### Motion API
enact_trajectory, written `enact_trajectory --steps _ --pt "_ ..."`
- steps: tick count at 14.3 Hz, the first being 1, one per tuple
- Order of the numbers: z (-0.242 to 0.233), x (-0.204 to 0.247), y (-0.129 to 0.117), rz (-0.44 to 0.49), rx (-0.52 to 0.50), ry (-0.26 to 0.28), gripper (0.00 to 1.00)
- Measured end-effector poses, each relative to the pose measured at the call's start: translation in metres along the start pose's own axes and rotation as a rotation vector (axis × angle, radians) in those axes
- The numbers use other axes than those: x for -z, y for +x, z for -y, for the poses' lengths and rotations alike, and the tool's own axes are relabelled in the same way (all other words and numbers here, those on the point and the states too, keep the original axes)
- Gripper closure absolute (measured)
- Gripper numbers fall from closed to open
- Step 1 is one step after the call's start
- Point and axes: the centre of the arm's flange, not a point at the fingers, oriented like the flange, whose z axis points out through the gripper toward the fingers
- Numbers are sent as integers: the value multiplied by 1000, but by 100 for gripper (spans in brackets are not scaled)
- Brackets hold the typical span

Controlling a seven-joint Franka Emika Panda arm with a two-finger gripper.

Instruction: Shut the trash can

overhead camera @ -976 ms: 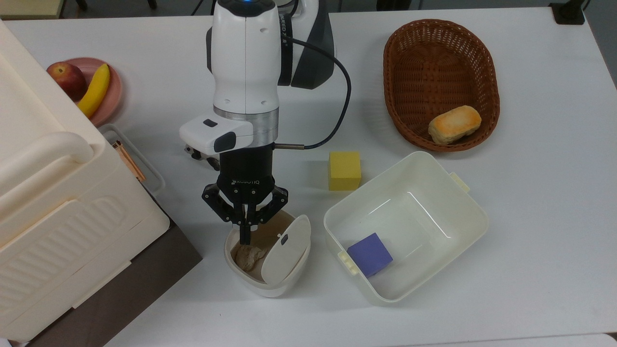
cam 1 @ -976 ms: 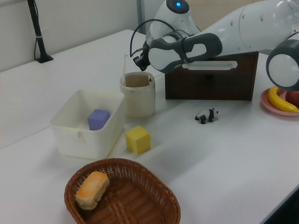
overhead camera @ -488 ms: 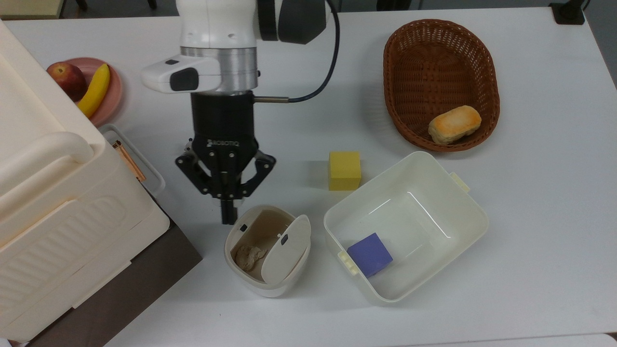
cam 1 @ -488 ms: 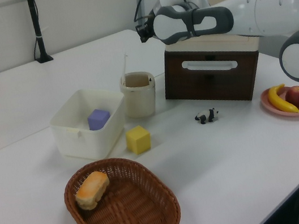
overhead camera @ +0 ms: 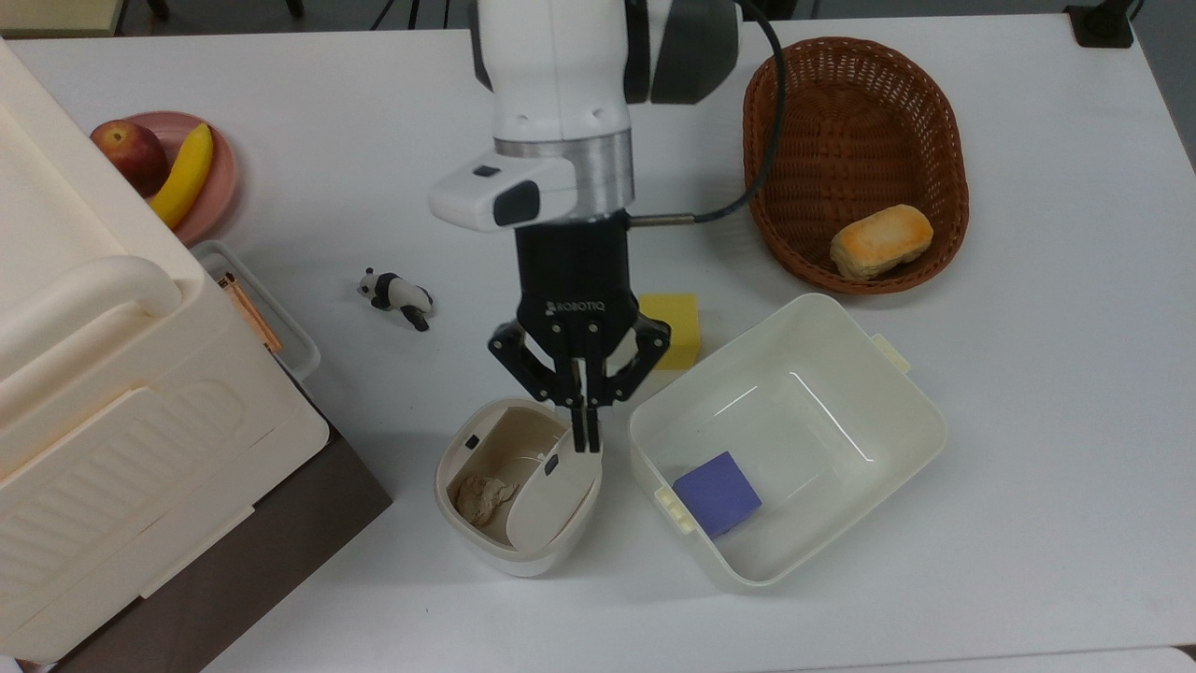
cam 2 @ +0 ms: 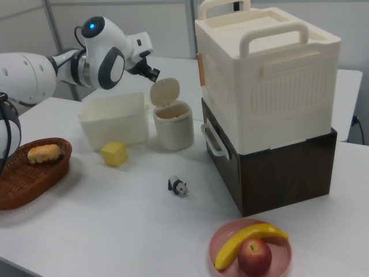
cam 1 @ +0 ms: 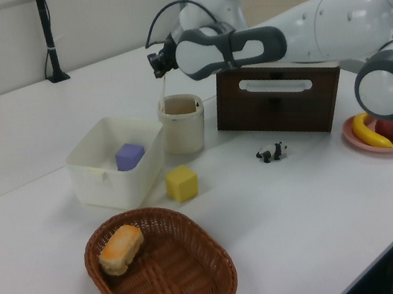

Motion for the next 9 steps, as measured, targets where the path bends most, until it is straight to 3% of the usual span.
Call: enact_trajectory --steps 5,9 --pt "-4 -10 -1 -29 -7 -2 92" --pt "-29 -14 1 -29 8 -49 94"
